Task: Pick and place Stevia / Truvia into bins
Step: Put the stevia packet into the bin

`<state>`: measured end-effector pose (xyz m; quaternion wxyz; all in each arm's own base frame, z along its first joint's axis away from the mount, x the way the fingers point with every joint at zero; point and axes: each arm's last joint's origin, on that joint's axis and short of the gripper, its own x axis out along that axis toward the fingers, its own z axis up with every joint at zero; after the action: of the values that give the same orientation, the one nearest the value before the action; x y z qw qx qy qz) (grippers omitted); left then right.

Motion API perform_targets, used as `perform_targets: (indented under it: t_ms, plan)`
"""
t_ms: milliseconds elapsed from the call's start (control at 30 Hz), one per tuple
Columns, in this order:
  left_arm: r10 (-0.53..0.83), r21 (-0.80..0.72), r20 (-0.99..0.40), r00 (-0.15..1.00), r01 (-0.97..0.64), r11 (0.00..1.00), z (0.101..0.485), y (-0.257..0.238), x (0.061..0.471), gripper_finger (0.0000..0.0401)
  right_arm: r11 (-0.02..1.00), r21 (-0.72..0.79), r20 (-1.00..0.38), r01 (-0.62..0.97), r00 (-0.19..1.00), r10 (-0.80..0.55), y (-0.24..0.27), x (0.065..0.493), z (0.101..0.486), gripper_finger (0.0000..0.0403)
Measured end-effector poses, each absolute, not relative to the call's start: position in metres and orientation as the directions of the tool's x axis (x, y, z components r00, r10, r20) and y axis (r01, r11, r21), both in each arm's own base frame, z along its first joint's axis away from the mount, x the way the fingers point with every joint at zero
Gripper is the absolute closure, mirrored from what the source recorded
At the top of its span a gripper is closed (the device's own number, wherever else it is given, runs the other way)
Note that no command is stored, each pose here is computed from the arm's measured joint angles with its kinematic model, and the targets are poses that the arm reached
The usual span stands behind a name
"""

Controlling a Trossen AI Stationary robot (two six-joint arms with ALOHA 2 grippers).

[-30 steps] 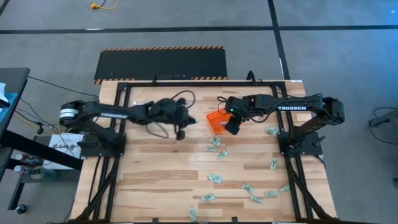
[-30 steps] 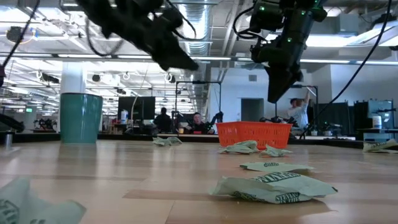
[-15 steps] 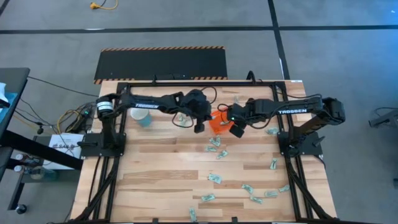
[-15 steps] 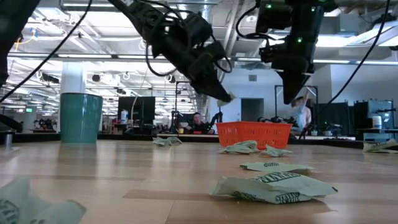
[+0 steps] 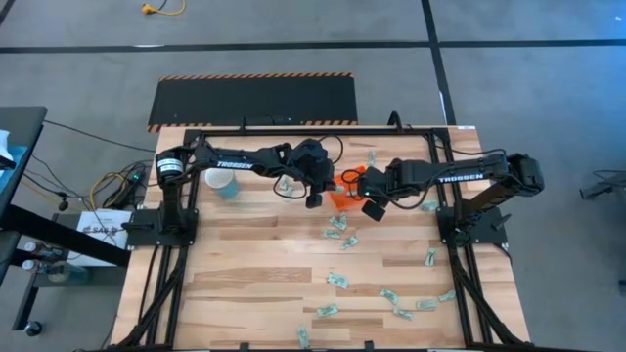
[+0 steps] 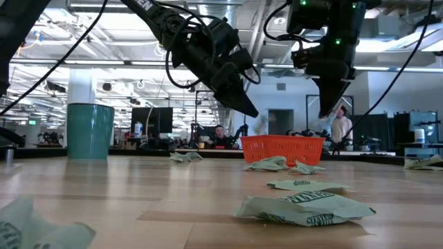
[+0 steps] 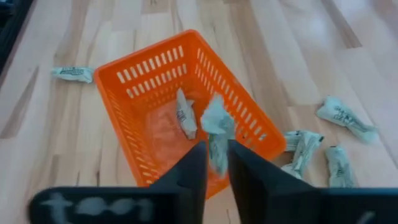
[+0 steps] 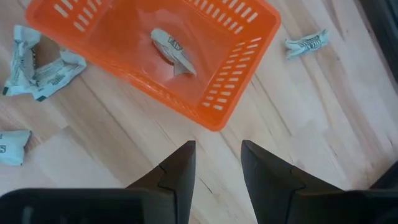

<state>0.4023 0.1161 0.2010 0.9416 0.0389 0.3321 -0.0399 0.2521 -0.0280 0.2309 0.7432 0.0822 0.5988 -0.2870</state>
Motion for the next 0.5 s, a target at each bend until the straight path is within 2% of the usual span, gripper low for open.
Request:
perform_targets:
  t_ms: [233,367,500]
  plan:
    - [-0.027,0.064,-0.634,0.773,0.088,0.994,0.204,0.121,0.399,0.0267,0.820,-0.228,-0.935,0.526,0.117,-0.335,-0.028,0.252,0.231,0.0282]
    - [-0.031,0.051,-0.640,0.767,0.084,0.995,0.222,0.124,0.386,0.0248,0.816,-0.237,-0.931,0.527,0.116,-0.346,-0.028,0.252,0.231,0.0282]
    - [-0.044,0.002,-0.727,0.685,0.067,0.998,0.240,0.122,0.360,0.0241,0.816,-0.237,-0.931,0.527,0.116,-0.346,-0.028,0.252,0.231,0.0282]
